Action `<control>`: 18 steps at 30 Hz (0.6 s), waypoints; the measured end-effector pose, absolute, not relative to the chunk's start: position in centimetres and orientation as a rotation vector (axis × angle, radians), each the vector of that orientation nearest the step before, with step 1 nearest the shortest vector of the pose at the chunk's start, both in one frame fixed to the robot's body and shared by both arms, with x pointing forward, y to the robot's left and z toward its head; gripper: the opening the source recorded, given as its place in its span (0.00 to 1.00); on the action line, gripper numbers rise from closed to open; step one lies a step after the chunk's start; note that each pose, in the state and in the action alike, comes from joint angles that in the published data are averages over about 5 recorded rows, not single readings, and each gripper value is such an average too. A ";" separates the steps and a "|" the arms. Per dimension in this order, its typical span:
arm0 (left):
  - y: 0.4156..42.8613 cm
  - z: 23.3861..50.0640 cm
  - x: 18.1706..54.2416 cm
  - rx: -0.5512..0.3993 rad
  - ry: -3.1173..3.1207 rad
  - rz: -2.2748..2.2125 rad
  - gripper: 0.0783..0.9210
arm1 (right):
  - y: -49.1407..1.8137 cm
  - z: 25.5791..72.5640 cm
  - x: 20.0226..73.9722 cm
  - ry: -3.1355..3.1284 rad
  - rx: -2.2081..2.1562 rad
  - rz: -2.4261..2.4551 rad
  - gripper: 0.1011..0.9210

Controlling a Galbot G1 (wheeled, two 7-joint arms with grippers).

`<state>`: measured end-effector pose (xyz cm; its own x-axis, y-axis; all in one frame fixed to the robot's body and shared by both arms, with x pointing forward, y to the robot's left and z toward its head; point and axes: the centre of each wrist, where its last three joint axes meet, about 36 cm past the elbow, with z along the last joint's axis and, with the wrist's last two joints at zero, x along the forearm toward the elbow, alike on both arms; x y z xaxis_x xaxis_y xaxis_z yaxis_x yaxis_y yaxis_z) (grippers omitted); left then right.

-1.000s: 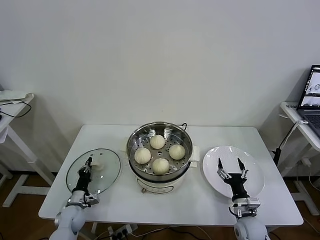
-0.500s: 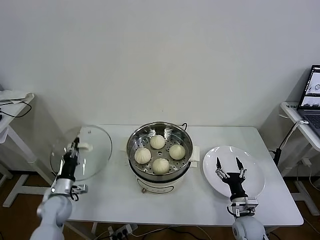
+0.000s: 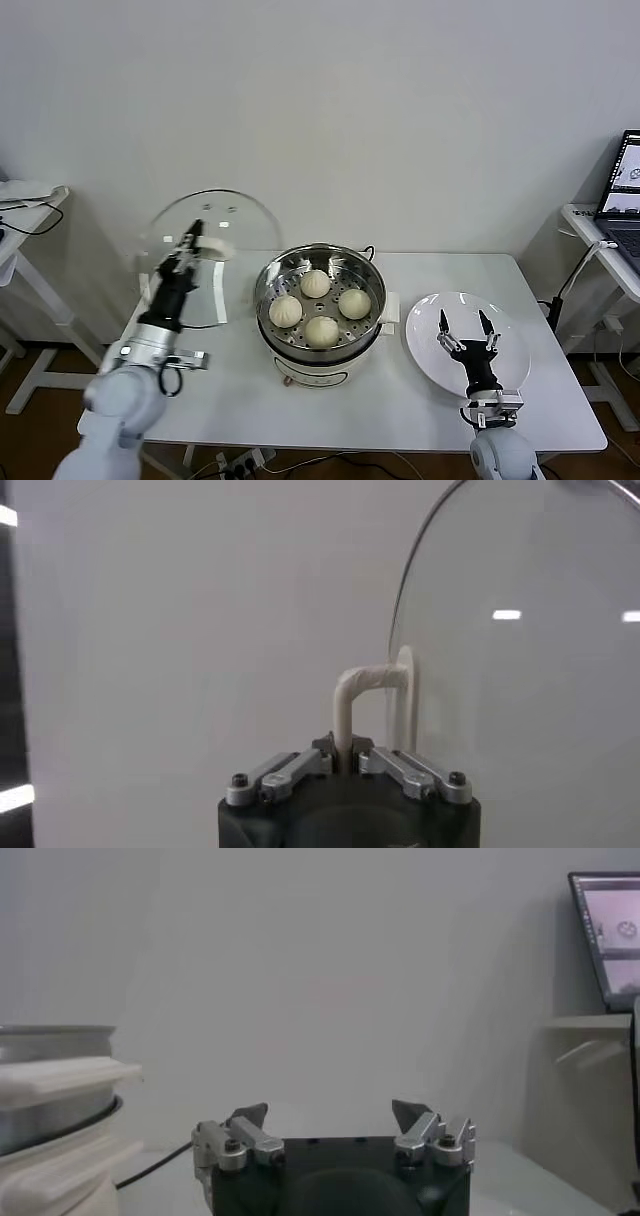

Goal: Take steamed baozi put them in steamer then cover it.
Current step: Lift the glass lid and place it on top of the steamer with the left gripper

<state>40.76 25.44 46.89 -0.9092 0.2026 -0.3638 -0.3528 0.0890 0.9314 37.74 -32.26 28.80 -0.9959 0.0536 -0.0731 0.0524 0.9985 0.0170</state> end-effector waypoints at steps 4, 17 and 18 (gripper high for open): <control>20.3 47.7 40.0 -0.060 2.069 1.759 0.14 | -32.4 28.6 37.9 3.067 0.093 0.025 0.88; 9.6 48.1 39.9 0.147 2.216 1.760 0.14 | -32.9 28.2 38.5 3.073 0.121 0.035 0.88; 9.2 48.0 40.0 0.153 2.219 1.777 0.14 | -32.9 28.1 38.5 3.074 0.123 0.037 0.88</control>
<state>40.04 9.24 47.96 -0.9511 0.2637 -0.1609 -0.0994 0.2320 0.9676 38.54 -32.87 28.14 -0.9947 0.0803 -0.0644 0.0787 0.9965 0.0264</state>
